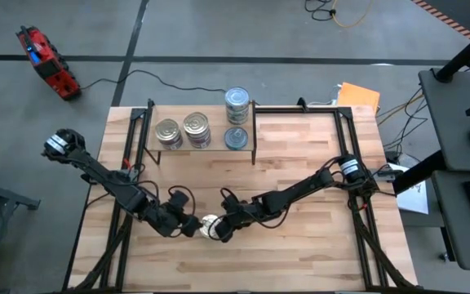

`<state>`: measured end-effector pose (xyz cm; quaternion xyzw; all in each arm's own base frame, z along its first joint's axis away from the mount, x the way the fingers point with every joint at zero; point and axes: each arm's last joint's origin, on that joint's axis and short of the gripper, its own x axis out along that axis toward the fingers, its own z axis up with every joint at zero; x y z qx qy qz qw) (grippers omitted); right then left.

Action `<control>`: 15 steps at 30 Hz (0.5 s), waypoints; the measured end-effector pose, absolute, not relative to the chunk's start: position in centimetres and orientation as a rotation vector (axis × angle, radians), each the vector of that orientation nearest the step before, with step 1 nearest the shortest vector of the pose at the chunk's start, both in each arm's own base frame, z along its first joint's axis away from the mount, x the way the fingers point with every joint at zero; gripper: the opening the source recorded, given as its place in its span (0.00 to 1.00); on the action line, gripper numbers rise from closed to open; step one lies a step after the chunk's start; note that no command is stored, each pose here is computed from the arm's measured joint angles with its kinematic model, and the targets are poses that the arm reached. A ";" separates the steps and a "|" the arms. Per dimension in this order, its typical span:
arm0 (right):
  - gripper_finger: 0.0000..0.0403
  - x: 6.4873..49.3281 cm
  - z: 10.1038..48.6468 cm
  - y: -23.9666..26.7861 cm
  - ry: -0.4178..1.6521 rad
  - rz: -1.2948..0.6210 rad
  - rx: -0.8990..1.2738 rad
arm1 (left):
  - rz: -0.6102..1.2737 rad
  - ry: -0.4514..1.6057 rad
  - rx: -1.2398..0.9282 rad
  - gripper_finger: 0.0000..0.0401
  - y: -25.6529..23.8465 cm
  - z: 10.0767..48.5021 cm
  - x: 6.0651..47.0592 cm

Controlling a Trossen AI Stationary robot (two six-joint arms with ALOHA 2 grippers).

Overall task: Stack canned seafood by type on shelf
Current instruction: Stack the blue and pink tuna can on top of the blue and pink tuna can on the shelf

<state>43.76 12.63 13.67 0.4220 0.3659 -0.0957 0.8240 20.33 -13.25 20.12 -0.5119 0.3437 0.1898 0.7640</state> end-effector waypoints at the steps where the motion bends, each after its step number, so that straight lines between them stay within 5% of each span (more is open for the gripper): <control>1: 0.03 43.7 13.7 12.7 0.781 -0.204 0.896 | 0.413 0.747 -1.113 0.72 -13.3 20.0 20.4; 15: 0.03 43.3 13.0 12.9 0.835 -0.225 0.877 | 0.451 0.768 -1.115 0.72 -15.1 17.0 22.8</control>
